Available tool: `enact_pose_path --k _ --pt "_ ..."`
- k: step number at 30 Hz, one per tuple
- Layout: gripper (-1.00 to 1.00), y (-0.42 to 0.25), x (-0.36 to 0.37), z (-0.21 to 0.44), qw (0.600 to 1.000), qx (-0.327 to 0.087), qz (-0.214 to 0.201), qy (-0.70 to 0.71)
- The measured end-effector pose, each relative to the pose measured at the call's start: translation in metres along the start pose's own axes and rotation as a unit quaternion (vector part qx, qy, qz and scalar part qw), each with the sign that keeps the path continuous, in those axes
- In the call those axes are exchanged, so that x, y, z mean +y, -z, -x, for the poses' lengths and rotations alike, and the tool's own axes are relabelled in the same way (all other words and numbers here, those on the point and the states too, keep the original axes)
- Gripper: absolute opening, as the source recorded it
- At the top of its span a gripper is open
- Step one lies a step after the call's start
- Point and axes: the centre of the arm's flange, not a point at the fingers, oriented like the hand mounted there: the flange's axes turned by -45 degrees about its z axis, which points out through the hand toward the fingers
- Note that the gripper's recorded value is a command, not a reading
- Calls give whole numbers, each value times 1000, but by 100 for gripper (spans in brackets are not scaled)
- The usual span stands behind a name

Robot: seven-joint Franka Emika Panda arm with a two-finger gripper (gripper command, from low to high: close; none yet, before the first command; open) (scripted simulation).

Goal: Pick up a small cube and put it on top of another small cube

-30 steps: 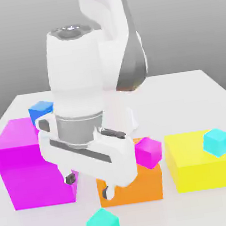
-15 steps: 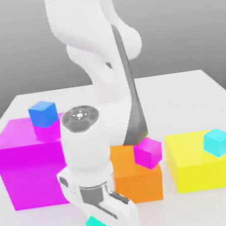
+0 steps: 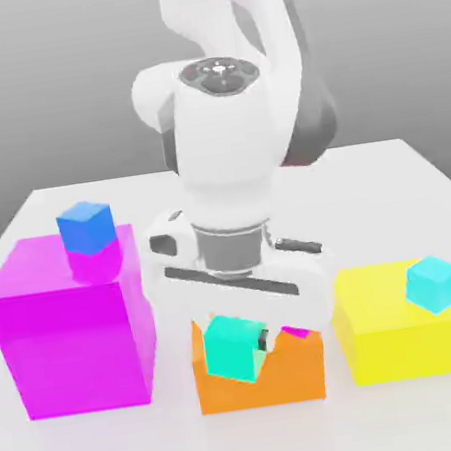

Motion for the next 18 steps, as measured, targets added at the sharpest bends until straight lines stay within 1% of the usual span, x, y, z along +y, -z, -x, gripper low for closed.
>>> enact_pose_path --k 5,9,11,15,16,18 --pt "-100 36 -17 42 994 1 -8 109" --pt "-100 59 -28 79 979 2 -24 200" --pt "-100 53 -32 89 974 1 -30 225" --pt "-100 11 -35 92 972 2 -31 233" --pt "100 4 -35 93 972 2 -31 234" --pt "100 4 -35 93 972 2 -31 234"
